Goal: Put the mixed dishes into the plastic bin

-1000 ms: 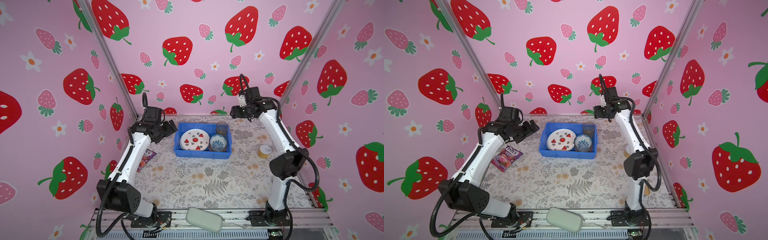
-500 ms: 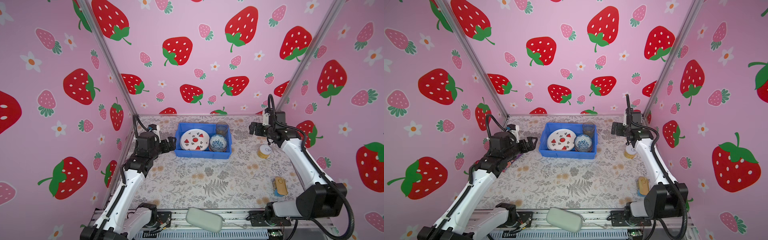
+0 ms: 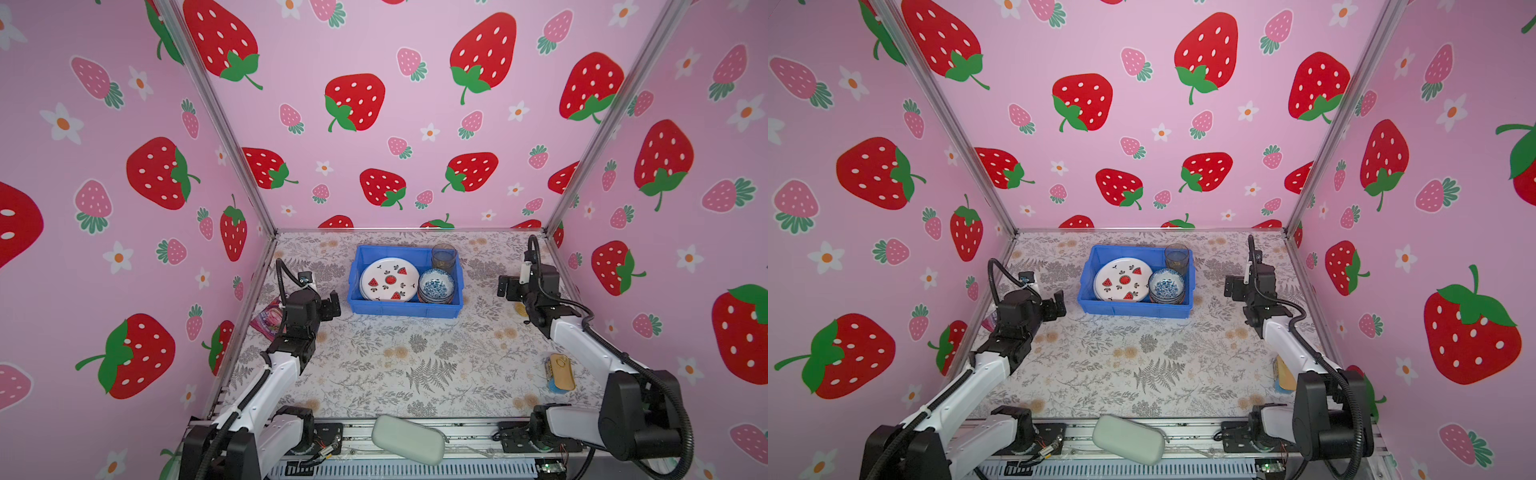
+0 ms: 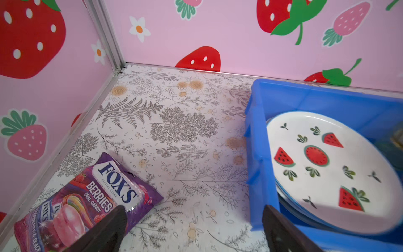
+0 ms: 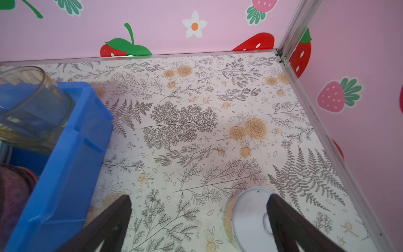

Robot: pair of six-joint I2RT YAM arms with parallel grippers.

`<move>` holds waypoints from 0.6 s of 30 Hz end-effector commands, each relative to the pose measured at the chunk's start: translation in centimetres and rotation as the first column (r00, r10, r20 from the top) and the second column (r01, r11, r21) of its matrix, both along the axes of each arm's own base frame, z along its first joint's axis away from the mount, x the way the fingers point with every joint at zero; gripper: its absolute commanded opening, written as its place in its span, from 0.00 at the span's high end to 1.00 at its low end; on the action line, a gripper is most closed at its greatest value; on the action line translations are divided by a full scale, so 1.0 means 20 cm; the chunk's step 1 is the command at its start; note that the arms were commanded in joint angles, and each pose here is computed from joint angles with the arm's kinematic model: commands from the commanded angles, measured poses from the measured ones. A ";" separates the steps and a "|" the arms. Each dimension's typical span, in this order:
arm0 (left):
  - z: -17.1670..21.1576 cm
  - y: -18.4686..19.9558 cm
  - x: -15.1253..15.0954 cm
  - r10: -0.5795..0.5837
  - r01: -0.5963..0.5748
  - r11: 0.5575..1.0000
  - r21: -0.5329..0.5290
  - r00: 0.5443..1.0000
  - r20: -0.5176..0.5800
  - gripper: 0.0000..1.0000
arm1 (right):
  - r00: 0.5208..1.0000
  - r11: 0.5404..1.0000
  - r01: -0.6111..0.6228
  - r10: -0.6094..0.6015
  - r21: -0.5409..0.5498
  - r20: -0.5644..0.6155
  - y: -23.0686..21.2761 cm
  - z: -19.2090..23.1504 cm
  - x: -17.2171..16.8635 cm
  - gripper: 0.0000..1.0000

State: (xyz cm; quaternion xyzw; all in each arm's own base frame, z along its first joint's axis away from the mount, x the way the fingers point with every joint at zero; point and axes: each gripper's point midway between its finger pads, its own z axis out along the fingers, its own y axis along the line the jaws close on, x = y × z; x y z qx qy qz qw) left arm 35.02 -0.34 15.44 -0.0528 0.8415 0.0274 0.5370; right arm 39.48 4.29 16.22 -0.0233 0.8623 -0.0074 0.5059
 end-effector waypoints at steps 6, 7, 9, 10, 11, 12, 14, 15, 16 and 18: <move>-0.09 0.10 0.09 0.046 -0.052 0.998 0.037 0.990 0.132 0.01 | 0.987 0.982 0.035 -0.005 -0.186 0.162 -0.10 0.06 0.10 0.01; -0.10 0.11 0.10 0.051 -0.056 0.998 0.034 0.990 0.131 0.01 | 0.982 0.986 0.095 -0.070 -0.140 0.176 -0.15 0.04 0.10 0.01; -0.13 0.12 0.11 0.051 -0.056 0.998 0.036 0.989 0.140 0.01 | 0.977 0.994 0.083 -0.067 -0.075 0.203 -0.15 0.02 0.09 0.01; -0.14 0.12 0.12 0.044 -0.050 0.998 0.038 0.987 0.152 0.01 | 0.974 0.996 0.078 -0.066 -0.047 0.216 -0.15 0.00 0.08 0.01; -0.17 0.12 0.13 0.045 -0.050 0.998 0.033 0.989 0.144 0.01 | 0.970 0.996 0.081 -0.071 -0.033 0.232 -0.15 -0.01 0.07 0.01; -0.18 0.13 0.14 0.045 -0.050 0.998 0.030 0.989 0.141 0.01 | 0.968 0.997 0.075 -0.066 -0.031 0.241 -0.15 -0.02 0.07 0.01; -0.24 0.13 0.15 0.037 -0.041 0.999 0.023 0.990 0.138 0.01 | 0.960 0.996 0.029 -0.003 -0.089 0.279 -0.12 -0.04 0.06 0.01; -0.26 0.12 0.15 0.027 -0.031 0.999 0.021 0.990 0.141 0.01 | 0.957 0.996 0.042 -0.018 -0.076 0.289 -0.14 -0.05 0.05 0.01; -0.29 0.11 0.16 0.017 -0.020 1.000 0.021 0.990 0.140 0.01 | 0.953 0.997 0.043 -0.023 -0.059 0.304 -0.14 -0.06 0.04 0.01; -0.30 0.11 0.17 0.015 -0.017 1.000 0.018 0.991 0.136 0.01 | 0.956 0.998 0.028 -0.010 -0.060 0.293 -0.14 -0.10 0.04 0.01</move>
